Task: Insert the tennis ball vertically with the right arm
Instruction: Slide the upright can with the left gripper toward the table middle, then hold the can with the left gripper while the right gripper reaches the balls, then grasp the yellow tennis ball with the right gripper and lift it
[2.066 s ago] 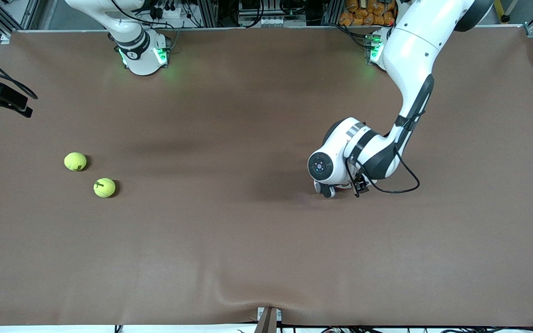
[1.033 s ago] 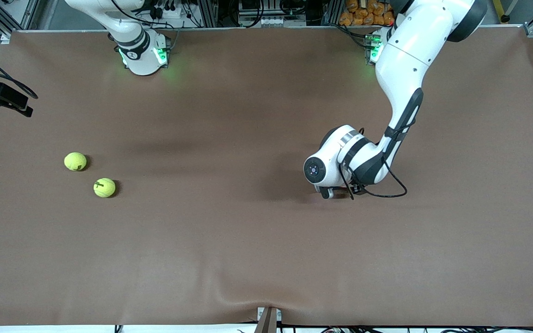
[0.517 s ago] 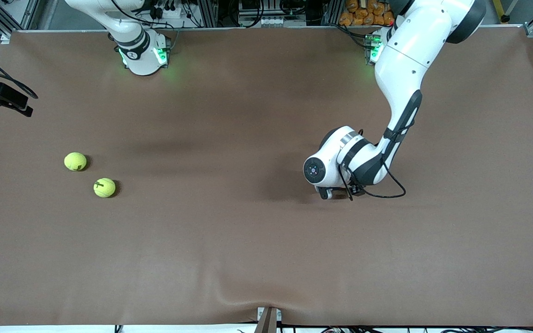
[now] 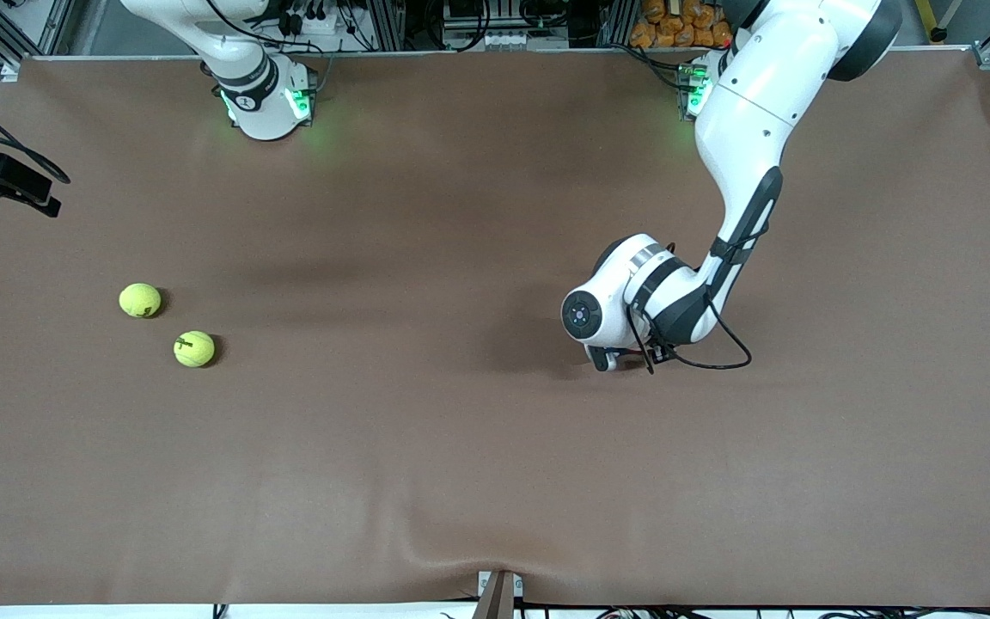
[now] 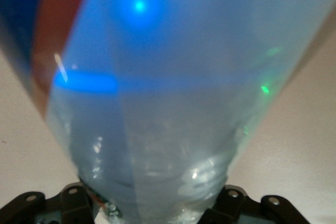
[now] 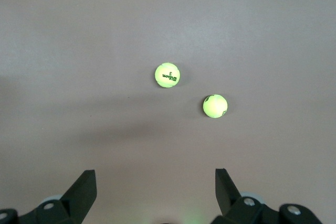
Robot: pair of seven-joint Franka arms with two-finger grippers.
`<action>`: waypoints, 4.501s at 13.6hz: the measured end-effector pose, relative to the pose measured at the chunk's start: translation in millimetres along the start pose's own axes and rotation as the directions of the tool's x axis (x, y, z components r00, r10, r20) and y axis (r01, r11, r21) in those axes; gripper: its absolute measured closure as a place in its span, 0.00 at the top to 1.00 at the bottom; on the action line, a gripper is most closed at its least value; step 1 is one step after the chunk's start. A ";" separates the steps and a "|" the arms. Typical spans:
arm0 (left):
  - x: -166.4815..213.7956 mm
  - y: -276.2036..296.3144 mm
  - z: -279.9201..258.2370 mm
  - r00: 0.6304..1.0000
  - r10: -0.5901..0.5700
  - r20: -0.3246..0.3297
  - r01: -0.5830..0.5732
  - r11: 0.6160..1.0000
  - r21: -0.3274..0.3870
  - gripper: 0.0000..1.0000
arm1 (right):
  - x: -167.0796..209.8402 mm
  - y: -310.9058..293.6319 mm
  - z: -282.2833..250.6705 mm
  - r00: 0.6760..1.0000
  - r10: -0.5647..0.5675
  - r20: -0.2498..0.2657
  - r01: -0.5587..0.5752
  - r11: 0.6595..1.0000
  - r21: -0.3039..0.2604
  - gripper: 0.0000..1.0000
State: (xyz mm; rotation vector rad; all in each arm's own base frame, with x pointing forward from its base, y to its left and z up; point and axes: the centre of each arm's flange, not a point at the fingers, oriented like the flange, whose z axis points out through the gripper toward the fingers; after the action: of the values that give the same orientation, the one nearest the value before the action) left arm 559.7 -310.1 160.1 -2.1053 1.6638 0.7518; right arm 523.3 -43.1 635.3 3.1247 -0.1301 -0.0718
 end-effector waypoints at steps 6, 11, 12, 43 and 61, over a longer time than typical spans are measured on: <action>8.5 7.1 -9.9 1.000 0.008 -0.014 -0.008 1.000 0.020 0.77 | -1.1 7.3 1.0 1.000 0.016 0.011 -0.016 1.000 0.020 1.00; 17.0 11.2 -75.9 0.986 -0.009 -0.169 0.012 1.000 0.014 0.77 | -1.1 7.0 1.0 1.000 0.016 0.011 -0.016 1.000 0.022 1.00; 18.2 13.7 -94.0 0.979 -0.009 -0.205 0.013 1.000 0.018 0.77 | -1.1 6.9 1.0 1.000 0.016 0.011 -0.016 1.000 0.022 1.00; 132.0 83.5 -159.5 0.030 -0.326 -0.945 0.326 0.897 -0.299 0.81 | 104.8 22.7 374.0 0.990 0.020 0.140 -0.027 0.998 0.049 1.00; 138.7 74.2 -82.2 -0.046 -0.160 -0.986 0.265 0.950 -0.167 0.82 | 85.7 14.0 427.3 0.995 -0.066 0.081 0.064 0.998 0.019 0.67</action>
State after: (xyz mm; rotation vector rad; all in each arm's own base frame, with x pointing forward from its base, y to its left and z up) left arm 526.7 -483.8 145.7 -2.8952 1.5696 -1.4432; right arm 587.6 -69.1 204.9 3.1434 -0.0301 -0.1997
